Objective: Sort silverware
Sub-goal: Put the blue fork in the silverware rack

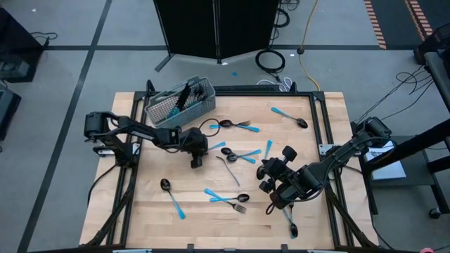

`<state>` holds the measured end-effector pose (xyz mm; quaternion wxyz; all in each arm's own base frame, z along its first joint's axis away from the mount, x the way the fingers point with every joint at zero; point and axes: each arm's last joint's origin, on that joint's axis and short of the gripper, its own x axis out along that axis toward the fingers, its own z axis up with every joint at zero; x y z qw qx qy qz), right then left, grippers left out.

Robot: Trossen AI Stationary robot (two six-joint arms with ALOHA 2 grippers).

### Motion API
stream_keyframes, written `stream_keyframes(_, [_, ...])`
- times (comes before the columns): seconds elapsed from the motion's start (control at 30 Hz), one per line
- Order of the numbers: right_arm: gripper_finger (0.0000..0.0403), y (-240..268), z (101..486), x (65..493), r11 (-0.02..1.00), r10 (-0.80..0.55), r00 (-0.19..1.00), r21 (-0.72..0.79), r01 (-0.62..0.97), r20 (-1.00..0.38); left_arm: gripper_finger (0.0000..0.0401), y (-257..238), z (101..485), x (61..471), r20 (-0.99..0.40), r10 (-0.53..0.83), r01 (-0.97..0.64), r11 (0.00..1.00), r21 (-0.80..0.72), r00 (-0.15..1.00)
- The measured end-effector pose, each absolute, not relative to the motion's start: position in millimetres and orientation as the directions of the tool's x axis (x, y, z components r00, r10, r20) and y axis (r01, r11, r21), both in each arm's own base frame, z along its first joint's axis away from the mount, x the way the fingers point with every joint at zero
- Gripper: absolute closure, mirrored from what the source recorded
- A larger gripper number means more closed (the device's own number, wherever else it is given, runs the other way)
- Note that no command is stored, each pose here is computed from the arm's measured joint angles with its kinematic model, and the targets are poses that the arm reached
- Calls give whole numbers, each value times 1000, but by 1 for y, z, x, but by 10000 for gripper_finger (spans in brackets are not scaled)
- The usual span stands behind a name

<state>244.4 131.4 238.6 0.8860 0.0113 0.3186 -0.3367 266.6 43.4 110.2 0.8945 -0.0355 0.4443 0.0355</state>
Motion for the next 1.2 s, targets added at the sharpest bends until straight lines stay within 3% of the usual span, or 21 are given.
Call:
stream_keyframes(0.1, [403,131,239,244,773,-589,570,-195,604,-572,365,44,110,267,-798,55,-108,994,-13,600])
stream_keyframes(0.17, [403,131,239,244,773,-589,570,-194,604,-572,390,45,110,266,-799,80,-122,993,8,596])
stream_keyframes(0.43, [403,132,238,244,784,-572,565,-192,591,-595,398,48,122,267,-811,168,-71,985,155,560])
stream_keyframes(0.57, [403,132,238,244,787,-571,565,-202,583,-595,400,51,163,274,-815,319,-32,937,348,484])
stream_keyframes(0.67, [403,132,238,244,788,-571,565,-204,581,-595,400,47,194,276,-828,394,87,883,462,399])
stream_keyframes(0.77, [403,132,238,244,788,-572,565,-206,580,-595,400,39,229,278,-778,493,203,778,595,389])
stream_keyframes(0.93, [403,132,238,245,789,-568,570,-197,582,-594,401,47,262,275,-586,753,396,462,794,299])
stream_keyframes(1.03, [403,133,238,245,792,-563,571,-193,579,-598,401,57,276,273,-511,820,481,350,804,258])
stream_keyframes(1.2, [403,133,237,245,808,-544,566,-205,552,-619,401,78,279,267,-421,899,638,253,728,124])
